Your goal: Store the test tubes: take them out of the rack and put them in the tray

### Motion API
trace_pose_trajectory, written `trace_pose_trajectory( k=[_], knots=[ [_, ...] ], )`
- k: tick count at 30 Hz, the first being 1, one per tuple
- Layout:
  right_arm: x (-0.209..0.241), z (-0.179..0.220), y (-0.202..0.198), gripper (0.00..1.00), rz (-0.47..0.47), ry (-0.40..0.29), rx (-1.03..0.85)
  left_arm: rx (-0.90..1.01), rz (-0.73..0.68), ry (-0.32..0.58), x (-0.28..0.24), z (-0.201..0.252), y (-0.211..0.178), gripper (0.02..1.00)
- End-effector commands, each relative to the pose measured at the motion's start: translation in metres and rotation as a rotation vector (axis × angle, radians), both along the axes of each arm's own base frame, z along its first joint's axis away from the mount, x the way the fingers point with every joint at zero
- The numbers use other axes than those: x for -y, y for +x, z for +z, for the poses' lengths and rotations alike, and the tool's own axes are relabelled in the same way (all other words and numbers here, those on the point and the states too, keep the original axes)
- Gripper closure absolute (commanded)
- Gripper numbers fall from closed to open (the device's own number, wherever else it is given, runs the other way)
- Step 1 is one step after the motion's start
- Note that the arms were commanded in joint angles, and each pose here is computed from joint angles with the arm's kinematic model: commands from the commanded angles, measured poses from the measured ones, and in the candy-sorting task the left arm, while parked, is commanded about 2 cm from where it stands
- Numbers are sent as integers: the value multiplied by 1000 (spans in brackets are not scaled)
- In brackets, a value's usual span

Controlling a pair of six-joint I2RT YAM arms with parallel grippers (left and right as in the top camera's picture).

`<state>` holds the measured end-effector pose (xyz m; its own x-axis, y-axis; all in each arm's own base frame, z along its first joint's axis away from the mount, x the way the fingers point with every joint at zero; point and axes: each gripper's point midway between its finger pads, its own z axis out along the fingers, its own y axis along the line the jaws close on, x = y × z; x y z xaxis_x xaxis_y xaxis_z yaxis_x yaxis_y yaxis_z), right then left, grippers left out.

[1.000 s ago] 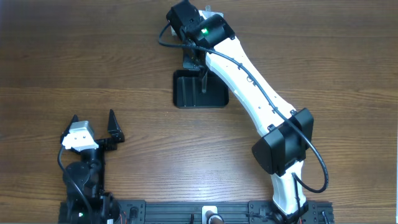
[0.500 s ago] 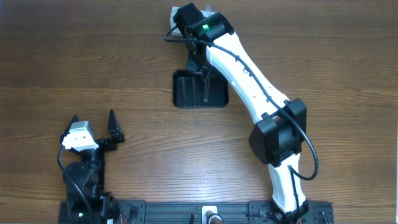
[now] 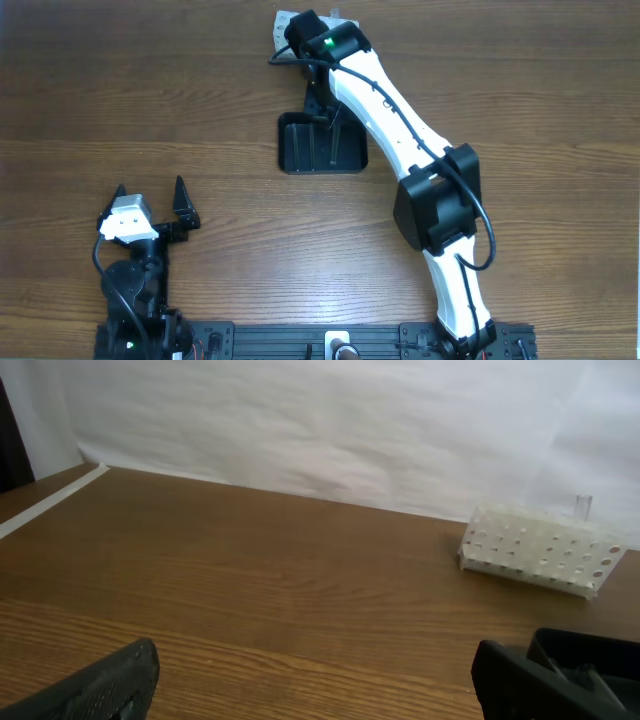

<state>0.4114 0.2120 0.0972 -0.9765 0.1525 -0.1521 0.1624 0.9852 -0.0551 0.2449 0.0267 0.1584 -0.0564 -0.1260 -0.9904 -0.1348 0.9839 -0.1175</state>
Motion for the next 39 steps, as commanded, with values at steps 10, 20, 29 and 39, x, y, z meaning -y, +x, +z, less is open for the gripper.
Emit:
trace_pose_trajectory(
  k=[10,20,29,39],
  knots=[
    [-3,-35,13,980,-19,-9,-16,0,-2,17,0,-1,0,23],
    [1,-53,26,967,-40,-4,-9,1,-2,17,0,0,0,20],
    [2,-72,24,961,-40,-22,-40,1,-2,17,0,0,0,20],
    [2,-78,25,917,-41,-25,-45,0,-2,17,0,-1,0,20]
  ],
)
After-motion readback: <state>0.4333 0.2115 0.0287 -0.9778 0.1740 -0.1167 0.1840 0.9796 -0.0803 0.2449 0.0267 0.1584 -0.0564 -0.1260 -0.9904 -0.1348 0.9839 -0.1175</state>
